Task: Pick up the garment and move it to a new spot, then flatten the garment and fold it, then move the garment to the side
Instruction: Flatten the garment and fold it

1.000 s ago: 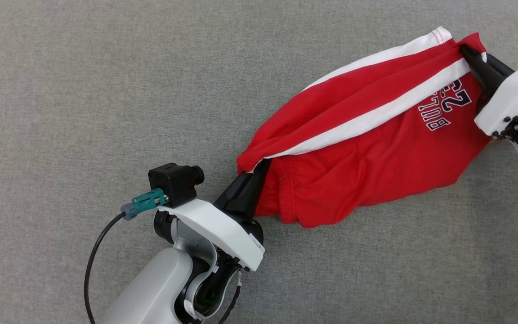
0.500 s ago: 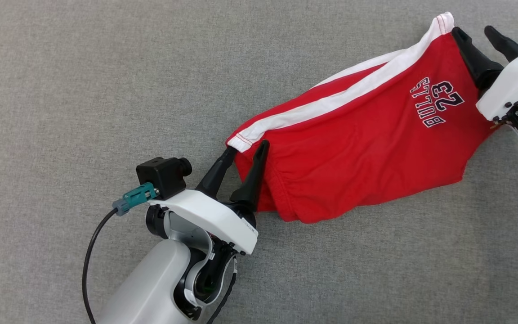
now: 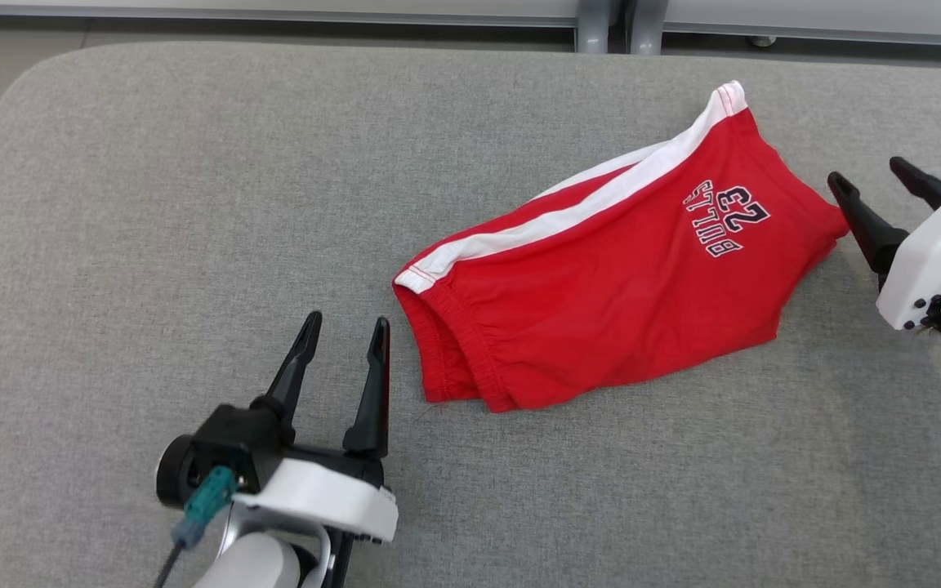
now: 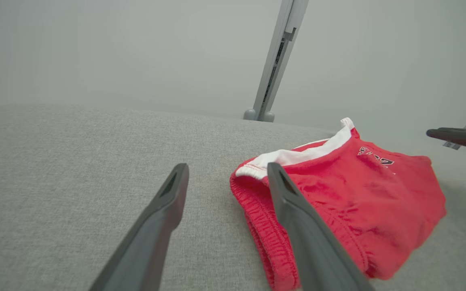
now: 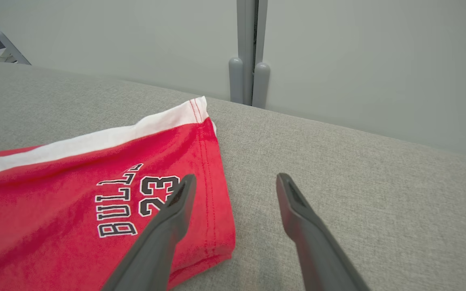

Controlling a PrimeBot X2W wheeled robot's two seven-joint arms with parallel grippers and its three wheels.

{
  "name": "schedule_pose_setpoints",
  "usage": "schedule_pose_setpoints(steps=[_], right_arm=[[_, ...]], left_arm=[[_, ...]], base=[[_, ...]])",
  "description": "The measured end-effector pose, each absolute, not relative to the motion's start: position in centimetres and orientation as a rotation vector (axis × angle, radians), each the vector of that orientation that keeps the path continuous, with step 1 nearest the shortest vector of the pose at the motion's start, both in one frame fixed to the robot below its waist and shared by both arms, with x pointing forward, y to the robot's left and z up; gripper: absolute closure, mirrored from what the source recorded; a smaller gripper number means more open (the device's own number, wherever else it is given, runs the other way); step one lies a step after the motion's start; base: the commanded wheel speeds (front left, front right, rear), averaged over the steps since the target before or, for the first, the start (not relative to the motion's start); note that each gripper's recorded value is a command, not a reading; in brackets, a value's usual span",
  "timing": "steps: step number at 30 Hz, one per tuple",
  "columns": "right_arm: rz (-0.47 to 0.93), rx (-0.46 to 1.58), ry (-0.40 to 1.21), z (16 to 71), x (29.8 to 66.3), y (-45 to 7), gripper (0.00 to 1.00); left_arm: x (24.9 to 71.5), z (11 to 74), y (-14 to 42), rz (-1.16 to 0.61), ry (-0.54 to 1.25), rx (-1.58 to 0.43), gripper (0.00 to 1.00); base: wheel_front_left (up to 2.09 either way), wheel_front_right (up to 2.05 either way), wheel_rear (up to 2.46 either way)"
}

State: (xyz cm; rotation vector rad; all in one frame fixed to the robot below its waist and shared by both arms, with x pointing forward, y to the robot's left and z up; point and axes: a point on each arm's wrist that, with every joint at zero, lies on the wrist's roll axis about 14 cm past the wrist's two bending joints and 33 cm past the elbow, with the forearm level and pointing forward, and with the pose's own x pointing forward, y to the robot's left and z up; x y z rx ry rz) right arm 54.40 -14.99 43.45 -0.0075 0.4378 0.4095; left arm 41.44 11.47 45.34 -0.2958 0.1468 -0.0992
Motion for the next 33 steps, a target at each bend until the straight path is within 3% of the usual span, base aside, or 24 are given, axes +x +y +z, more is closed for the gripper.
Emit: schedule_pose_setpoints(steps=[11,20,21,22,33], right_arm=[[0.408,-0.105,0.677,38.3,56.8,-14.2,0.00],[0.473,-0.015,0.761,36.0,57.2,-9.1,0.00],[0.481,-0.015,0.771,36.1,56.8,-8.9,0.25],[0.488,-0.015,0.777,36.2,56.3,-8.8,1.00],[0.395,0.143,0.783,38.0,50.7,-12.8,1.00]], left_arm=[[40.5,45.9,11.6,-0.073,0.083,-0.232,0.00],[39.8,45.1,13.8,0.004,0.099,-0.228,0.00],[39.7,45.2,13.9,0.002,0.095,-0.231,0.00],[39.7,45.4,13.9,0.002,0.090,-0.232,0.00],[38.5,45.7,12.7,-0.055,0.083,-0.249,0.00]], base=[[0.00,0.00,0.00],[0.00,0.00,0.00],[0.00,0.00,0.00],[0.00,0.00,0.00],[0.00,0.00,0.00]])
